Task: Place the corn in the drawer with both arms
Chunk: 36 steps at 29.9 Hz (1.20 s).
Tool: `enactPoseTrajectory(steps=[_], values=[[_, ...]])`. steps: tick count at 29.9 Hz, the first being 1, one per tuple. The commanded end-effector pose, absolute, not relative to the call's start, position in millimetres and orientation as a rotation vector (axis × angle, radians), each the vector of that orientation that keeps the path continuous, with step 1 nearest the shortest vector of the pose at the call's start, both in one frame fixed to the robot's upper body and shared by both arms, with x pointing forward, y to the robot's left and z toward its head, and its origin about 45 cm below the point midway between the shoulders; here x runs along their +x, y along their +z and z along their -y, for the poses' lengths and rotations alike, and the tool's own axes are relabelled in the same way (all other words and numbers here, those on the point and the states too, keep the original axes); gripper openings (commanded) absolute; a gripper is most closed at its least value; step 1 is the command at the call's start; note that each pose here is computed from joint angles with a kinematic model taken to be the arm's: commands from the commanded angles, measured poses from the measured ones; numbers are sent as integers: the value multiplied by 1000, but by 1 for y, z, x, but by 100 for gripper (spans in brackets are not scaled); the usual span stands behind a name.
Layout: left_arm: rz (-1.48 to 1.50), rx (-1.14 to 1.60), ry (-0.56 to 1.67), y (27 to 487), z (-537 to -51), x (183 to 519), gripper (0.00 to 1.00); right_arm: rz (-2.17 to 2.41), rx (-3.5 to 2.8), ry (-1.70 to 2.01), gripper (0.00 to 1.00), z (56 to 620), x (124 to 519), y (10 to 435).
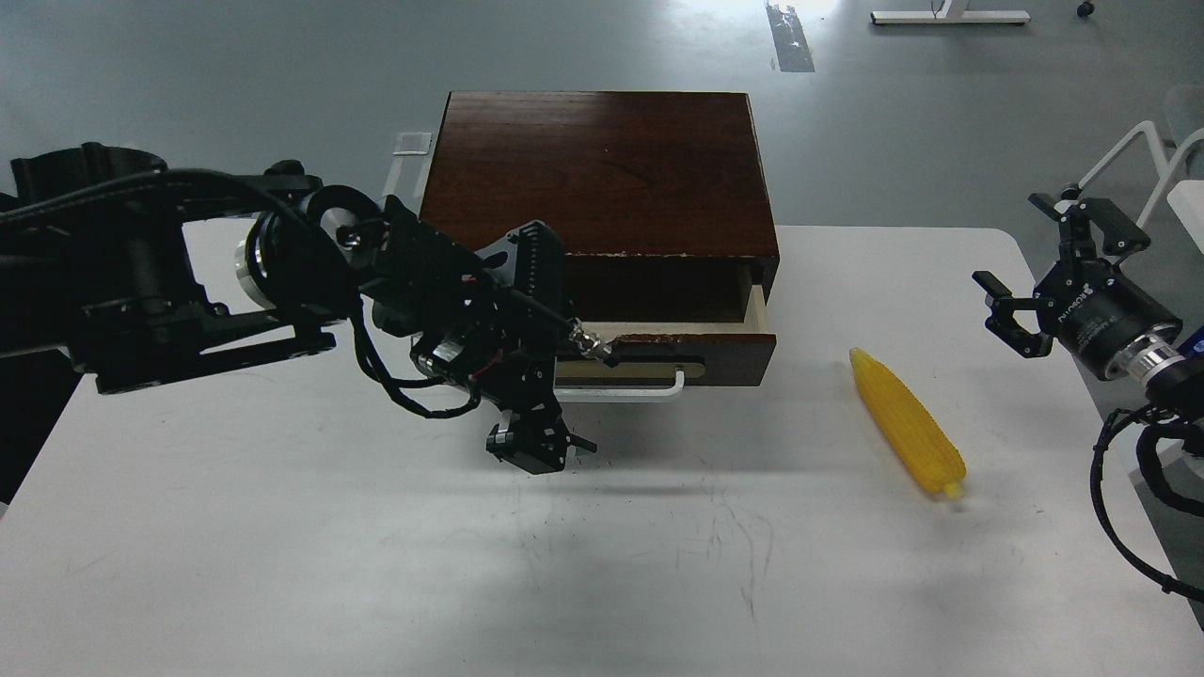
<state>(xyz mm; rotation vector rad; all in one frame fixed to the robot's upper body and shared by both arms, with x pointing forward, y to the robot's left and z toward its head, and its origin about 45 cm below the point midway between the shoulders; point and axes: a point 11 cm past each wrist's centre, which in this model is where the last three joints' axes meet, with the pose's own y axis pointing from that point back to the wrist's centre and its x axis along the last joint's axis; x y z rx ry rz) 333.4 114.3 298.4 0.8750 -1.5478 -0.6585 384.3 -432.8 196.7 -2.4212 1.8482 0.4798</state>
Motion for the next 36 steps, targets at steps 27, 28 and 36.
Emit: enactPoseTrajectory(steps=[27, 28, 36], values=[[121, -3, 943, 336, -320, 427, 99, -1915, -2445, 421, 100, 458, 377, 209], [83, -7, 976, 324, -329, 425, 99, -1916, -2476, 406, 100, 458, 376, 209], [-135, -152, 1126, 267, -350, 418, 99, -1874, -2891, 118, 100, 460, 375, 223]])
